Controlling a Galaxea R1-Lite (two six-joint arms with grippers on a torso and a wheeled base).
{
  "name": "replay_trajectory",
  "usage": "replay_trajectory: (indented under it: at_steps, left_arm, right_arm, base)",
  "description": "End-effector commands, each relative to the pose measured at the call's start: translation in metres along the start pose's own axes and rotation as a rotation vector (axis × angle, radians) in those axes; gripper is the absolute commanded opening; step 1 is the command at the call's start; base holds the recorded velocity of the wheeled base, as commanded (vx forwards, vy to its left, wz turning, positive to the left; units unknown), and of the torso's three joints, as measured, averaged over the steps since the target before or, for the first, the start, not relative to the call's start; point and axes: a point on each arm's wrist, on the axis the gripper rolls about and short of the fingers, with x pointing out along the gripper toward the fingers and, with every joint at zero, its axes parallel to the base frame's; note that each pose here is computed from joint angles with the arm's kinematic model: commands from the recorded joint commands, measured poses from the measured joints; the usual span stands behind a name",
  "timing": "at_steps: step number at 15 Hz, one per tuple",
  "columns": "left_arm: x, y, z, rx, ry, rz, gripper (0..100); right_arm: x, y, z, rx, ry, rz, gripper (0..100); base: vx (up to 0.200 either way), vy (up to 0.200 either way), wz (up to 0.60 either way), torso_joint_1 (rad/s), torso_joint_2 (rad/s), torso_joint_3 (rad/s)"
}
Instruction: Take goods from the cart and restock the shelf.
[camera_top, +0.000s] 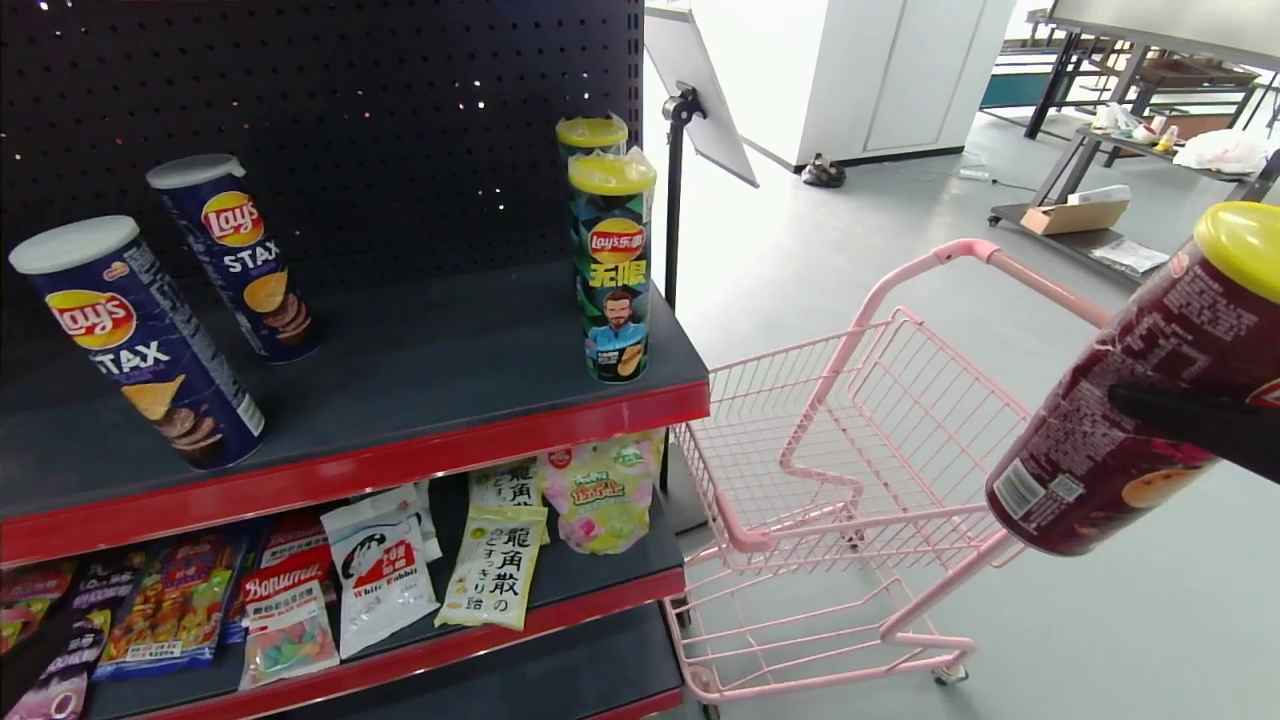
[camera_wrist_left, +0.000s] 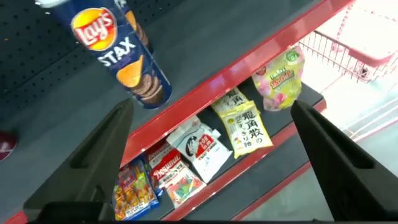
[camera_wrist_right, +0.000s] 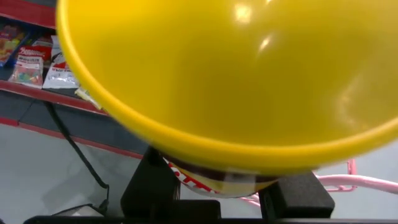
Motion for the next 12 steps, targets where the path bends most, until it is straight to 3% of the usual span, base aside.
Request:
replay_trajectory:
  at_steps: [1,5,8,12]
  left_arm:
    - [-0.001,0.0007,0.0012,-0.002,-0.008,0.003,100]
    - [-0.0017,0.0005,0.0002,0.014,-0.008,0.003,100]
    - [-0.0014,0.0002,-0.0005,0.014,-0.005,0.002,100]
    - [-0.0008,-0.0006,-0.002,0.017,-0.001,-0.004,100]
  right_arm:
    - [-0.0004,0.0001,-0.0003,-0.001,-0.001,-0.001,0]
    - [-0.0006,0.0,0.0001,-0.002,-0.003,-0.001,0]
    - [0.0,0.0,-0.003,-0.001,0.007,-0.005,0]
    - [-0.004,0.0013,-0.0072,-0.001,0.006,0.001,0]
  base:
    - [0.0,0.0,0.6,-0.017,-0.01,0.002]
    - [0.0,0.0,0.6,0.005,0.0,-0.001]
    - [0.0,0.0,0.0,0.0,0.0,0.0]
    - [0.0,0.2,0.0,0.001,0.0,0.002]
